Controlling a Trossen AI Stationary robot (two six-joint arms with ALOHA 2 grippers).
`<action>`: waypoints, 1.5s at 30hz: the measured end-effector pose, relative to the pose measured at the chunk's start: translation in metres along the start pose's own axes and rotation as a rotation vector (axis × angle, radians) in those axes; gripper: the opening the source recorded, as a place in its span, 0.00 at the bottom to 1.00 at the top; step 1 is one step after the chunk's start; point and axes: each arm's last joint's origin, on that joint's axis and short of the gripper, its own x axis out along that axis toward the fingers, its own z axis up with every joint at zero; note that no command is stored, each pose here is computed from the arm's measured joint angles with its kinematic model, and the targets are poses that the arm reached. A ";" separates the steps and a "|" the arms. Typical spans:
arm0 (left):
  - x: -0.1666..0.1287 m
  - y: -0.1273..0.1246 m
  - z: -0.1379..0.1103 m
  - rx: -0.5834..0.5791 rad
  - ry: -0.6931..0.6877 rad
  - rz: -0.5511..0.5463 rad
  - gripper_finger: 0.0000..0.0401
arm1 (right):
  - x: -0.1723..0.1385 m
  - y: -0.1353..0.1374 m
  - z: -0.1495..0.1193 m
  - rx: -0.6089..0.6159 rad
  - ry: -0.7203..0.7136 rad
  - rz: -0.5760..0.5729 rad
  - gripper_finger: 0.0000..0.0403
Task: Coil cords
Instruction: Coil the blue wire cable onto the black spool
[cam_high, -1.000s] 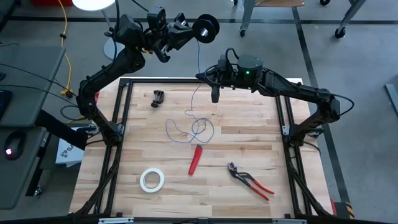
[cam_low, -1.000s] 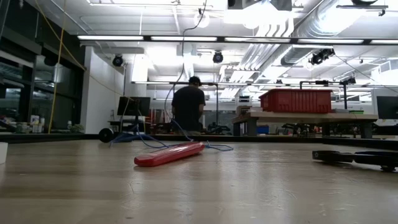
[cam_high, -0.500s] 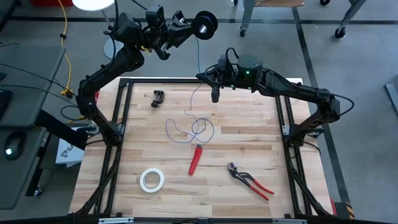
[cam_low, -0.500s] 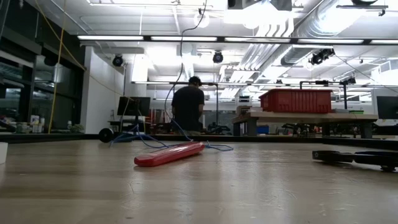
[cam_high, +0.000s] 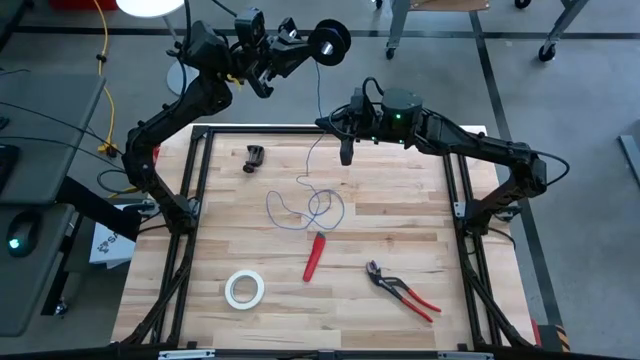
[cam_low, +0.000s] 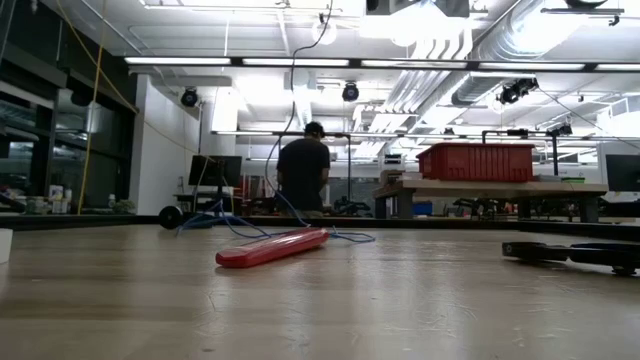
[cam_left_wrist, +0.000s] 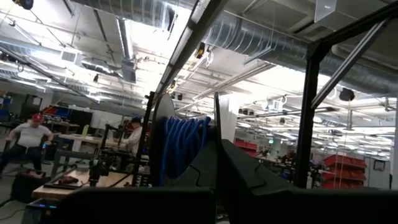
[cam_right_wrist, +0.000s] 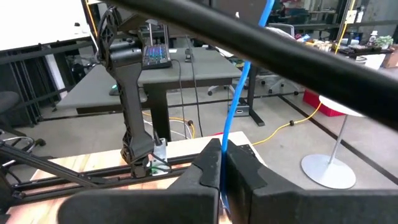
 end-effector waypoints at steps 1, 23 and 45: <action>0.000 0.000 0.000 0.000 0.000 0.000 0.00 | 0.000 0.000 0.000 0.000 0.002 0.000 0.00; 0.000 0.001 0.000 0.000 0.001 0.001 0.00 | 0.000 0.000 -0.002 0.023 0.019 0.000 0.00; -0.007 0.006 0.004 0.015 0.039 -0.035 0.00 | 0.000 0.000 -0.003 0.002 0.032 0.011 0.00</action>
